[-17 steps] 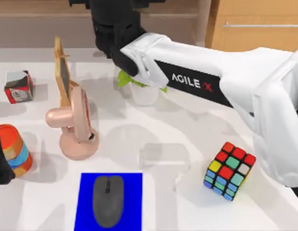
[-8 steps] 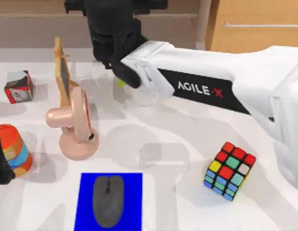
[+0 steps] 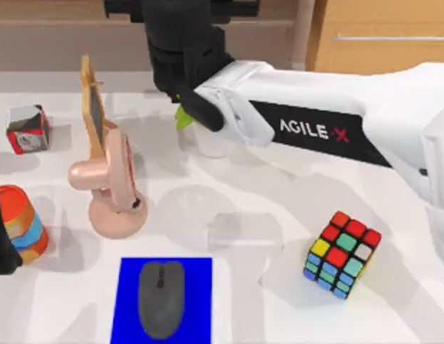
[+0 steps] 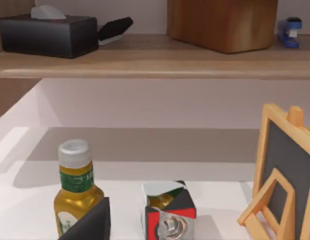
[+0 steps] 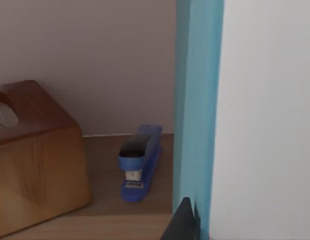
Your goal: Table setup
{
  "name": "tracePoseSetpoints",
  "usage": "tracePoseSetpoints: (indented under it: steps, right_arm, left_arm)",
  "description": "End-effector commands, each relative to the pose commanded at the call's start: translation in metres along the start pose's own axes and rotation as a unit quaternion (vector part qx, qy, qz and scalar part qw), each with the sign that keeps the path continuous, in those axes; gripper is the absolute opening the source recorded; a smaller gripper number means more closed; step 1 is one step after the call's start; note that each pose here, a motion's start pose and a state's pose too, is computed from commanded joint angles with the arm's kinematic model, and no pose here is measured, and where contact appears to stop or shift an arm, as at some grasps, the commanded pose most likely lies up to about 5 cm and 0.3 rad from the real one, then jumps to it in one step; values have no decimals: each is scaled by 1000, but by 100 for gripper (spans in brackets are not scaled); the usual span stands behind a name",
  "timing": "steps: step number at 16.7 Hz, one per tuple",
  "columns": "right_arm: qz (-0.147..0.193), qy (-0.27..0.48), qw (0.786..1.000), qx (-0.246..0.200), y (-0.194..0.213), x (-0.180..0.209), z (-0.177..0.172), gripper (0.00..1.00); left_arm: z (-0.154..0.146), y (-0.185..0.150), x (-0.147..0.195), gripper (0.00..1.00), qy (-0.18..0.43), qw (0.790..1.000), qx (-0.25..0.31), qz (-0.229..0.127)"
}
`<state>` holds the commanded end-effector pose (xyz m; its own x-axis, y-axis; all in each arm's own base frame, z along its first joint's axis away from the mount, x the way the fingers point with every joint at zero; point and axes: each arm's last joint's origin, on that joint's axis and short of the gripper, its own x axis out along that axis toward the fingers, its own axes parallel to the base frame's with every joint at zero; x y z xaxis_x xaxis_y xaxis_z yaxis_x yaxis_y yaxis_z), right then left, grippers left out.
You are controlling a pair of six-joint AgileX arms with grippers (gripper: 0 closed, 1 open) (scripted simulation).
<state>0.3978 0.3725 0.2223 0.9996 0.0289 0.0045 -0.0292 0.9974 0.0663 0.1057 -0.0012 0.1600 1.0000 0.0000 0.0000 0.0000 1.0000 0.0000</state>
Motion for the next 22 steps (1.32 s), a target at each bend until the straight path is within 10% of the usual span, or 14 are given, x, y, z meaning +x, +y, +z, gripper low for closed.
tracePoseSetpoints:
  steps: [8,15,22]
  right_arm:
    - [93,44,982,161,-76,-24,19,0]
    - [197,141,917,317,-163,-89,30,0]
    - [177,238,838,458,-265,-129,2,0]
  left_arm:
    - [0,0,0,100,0,1000,0,0]
    - [0,0,0,100,0,1000,0,0]
    - [0,0,0,100,0,1000,0,0]
